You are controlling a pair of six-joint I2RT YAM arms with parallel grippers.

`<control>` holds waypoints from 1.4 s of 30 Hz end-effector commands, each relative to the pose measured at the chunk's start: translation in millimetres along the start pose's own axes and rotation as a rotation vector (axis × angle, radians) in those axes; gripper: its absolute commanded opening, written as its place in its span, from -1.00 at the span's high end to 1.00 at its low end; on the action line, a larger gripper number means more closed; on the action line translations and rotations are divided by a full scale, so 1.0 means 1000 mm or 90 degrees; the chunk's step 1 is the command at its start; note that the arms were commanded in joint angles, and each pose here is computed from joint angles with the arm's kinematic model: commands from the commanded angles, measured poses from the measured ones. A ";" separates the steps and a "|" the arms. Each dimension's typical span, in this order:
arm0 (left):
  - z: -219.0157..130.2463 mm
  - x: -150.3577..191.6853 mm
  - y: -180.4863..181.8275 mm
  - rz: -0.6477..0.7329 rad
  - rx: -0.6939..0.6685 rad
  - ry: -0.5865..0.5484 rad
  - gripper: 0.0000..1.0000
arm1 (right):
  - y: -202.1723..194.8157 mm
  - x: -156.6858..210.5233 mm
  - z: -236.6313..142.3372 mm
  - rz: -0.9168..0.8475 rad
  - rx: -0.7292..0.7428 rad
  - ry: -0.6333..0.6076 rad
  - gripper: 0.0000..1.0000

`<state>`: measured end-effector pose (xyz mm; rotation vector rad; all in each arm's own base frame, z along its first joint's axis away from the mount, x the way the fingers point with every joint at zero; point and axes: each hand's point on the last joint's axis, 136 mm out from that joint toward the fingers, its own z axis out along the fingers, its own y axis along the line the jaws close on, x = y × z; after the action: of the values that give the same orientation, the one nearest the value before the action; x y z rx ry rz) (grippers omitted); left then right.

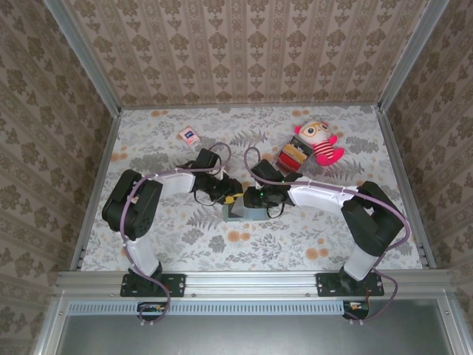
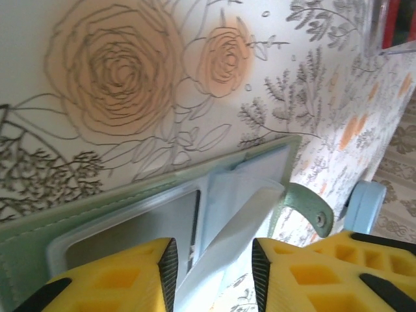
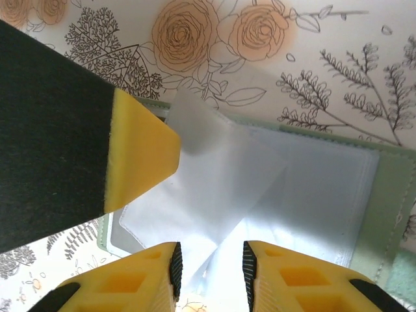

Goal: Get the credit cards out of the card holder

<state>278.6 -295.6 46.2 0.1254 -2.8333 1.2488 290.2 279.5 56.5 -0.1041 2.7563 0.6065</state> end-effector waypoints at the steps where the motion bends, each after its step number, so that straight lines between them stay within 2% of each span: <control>1: -0.004 0.004 -0.011 0.011 0.044 0.010 0.19 | 0.000 0.001 -0.008 0.049 -0.019 0.000 0.33; 5: -0.005 0.005 -0.020 0.027 0.076 0.014 0.13 | -0.008 -0.010 -0.026 0.070 -0.009 -0.043 0.29; 14: -0.015 0.016 -0.047 0.075 0.138 0.016 -0.11 | -0.038 -0.034 -0.079 0.118 0.021 -0.142 -0.01; 24: -0.013 0.035 -0.060 0.098 0.140 0.036 -0.22 | -0.050 -0.039 -0.083 0.128 0.036 -0.147 -0.06; 32: 0.011 0.044 -0.071 0.110 0.146 0.070 -0.26 | -0.055 -0.044 -0.094 0.137 0.039 -0.169 -0.08; 42: 0.036 0.027 -0.041 0.053 0.070 0.045 -0.17 | -0.062 -0.039 -0.092 0.148 0.048 -0.163 -0.11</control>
<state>246.2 -350.6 59.2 -0.0854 -2.7061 1.4299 313.4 194.9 125.3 0.2685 2.5475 0.5765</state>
